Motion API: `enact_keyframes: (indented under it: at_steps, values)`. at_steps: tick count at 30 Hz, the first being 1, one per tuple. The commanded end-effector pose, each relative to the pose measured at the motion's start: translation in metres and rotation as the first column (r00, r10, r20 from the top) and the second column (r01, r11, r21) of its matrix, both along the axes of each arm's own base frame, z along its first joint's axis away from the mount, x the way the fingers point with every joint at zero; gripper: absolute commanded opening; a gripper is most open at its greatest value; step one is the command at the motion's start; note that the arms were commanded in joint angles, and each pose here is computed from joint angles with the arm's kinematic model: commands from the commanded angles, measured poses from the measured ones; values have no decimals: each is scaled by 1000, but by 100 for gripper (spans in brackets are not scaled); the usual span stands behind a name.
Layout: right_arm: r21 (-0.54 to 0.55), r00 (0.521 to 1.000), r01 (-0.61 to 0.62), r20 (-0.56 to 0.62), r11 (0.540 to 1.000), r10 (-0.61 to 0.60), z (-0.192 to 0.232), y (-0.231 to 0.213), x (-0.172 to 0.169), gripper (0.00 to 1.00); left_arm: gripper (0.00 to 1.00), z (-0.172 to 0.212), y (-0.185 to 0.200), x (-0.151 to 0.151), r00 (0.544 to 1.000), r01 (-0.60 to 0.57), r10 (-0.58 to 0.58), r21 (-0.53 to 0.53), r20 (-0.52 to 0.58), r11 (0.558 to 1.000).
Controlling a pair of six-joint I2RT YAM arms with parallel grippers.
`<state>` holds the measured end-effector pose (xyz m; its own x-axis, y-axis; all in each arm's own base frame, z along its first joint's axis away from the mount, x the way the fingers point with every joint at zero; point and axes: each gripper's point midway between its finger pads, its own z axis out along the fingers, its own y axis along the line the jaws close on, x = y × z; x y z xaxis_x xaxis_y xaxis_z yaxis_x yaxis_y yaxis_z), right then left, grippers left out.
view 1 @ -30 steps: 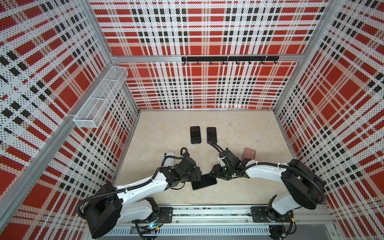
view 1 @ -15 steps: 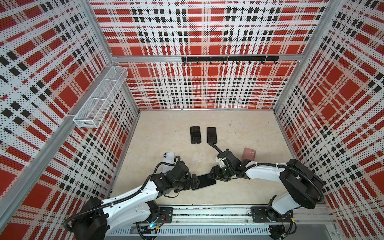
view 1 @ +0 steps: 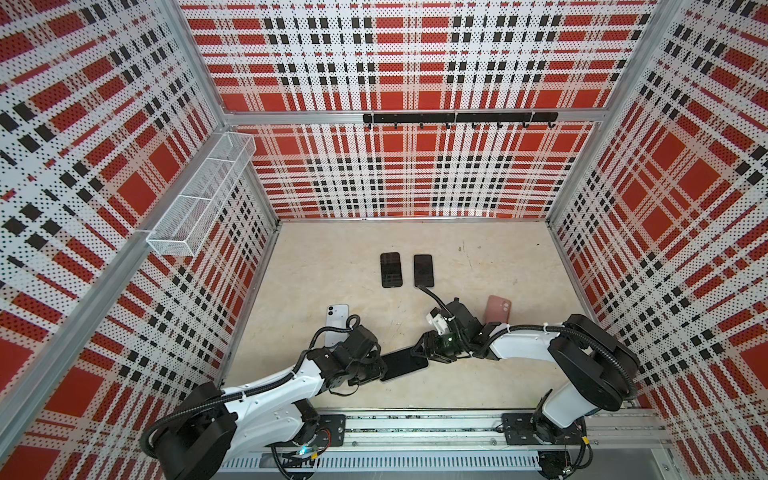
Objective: Put the phone into the phone case
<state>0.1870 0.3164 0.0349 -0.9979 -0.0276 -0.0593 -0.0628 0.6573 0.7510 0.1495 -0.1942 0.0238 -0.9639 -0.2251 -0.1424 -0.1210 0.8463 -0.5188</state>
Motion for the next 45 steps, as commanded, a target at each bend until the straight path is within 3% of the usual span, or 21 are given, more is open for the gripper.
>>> enact_keyframes:
  at_steps: [1,10,20,30,36,41,45]
  values:
    - [119,999,-51,0,992,51,7,18,-9,57,31,2,-12,8,999,12,-10,-63,38,998]
    - [295,993,-113,73,949,96,42,34,-10,44,30,-9,-7,7,1000,-2,3,-59,21,998]
    - [402,984,-162,141,901,114,71,39,-15,34,29,-11,-11,11,1000,14,-13,-53,18,999]
    - [423,979,-169,180,890,101,83,34,-17,31,29,-11,-12,12,1000,23,-22,-43,20,999]
    - [416,980,-157,180,896,88,82,34,-15,19,29,-13,-10,11,1000,20,-20,-39,20,999]
    - [425,981,-146,176,894,76,82,33,-14,11,35,-12,-8,12,1000,12,-11,-42,27,999]
    - [442,982,-131,179,887,56,90,33,-11,6,48,-5,-5,16,999,-5,7,-49,50,999]
